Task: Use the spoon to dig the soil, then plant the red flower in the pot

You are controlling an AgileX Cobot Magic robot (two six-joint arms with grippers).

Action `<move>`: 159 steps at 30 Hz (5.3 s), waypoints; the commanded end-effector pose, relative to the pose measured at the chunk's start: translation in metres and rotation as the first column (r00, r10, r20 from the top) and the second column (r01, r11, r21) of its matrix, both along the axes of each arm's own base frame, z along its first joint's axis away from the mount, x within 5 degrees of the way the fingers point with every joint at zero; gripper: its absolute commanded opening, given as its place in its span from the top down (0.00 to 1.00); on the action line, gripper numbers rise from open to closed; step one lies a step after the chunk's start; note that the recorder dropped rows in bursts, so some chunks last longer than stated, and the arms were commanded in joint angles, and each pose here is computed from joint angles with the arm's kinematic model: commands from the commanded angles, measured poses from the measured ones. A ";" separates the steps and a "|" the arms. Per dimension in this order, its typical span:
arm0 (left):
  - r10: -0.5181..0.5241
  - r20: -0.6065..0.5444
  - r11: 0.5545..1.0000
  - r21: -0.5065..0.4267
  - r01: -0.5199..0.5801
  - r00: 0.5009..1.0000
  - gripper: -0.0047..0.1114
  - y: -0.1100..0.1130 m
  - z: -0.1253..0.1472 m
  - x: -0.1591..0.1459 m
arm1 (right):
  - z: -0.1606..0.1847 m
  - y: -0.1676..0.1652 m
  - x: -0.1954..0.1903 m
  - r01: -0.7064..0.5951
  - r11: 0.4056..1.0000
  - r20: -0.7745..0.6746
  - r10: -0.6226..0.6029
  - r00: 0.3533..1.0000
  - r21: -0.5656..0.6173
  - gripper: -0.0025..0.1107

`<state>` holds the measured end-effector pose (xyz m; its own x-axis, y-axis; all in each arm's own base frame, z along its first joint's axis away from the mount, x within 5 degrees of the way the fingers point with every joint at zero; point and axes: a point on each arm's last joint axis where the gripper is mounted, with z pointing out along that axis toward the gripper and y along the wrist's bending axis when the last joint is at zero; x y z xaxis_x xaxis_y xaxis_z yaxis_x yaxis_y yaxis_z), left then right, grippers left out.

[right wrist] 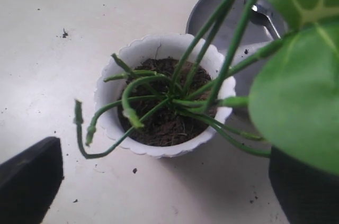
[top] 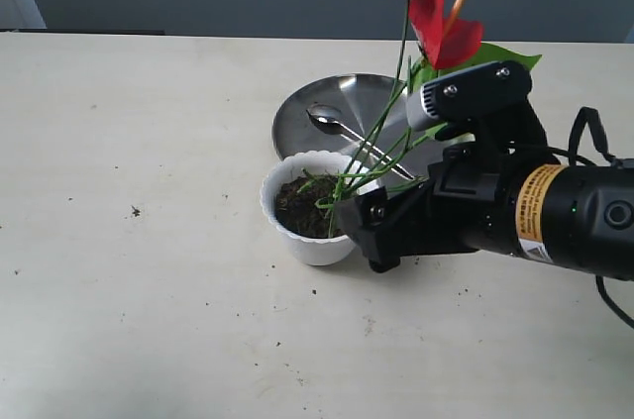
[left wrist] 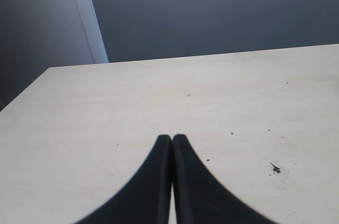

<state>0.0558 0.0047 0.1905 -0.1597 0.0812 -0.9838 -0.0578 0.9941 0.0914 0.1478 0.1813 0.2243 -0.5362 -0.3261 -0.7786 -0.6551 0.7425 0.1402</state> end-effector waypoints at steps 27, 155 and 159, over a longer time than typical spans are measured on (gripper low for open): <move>-0.007 0.011 1.000 -0.011 0.007 1.000 0.96 -0.001 0.002 0.000 | 0.020 -0.073 -0.068 0.133 0.990 -0.102 -0.127 0.987 0.053 0.06; -0.007 0.011 1.000 -0.011 0.007 1.000 0.96 -0.001 0.002 0.000 | -0.013 -0.174 -0.092 0.460 0.731 0.434 -0.675 0.596 0.505 0.06; -0.007 0.011 1.000 -0.011 0.007 1.000 0.96 -0.001 0.002 0.000 | -0.013 -0.174 -0.092 0.460 0.731 0.434 -0.675 0.596 0.505 0.06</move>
<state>0.0558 0.0047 0.1905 -0.1597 0.0812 -0.9838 -0.0578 0.9941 0.0914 0.0559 0.0069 0.2134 0.0410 0.2161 -0.9755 -0.1438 0.9674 0.2083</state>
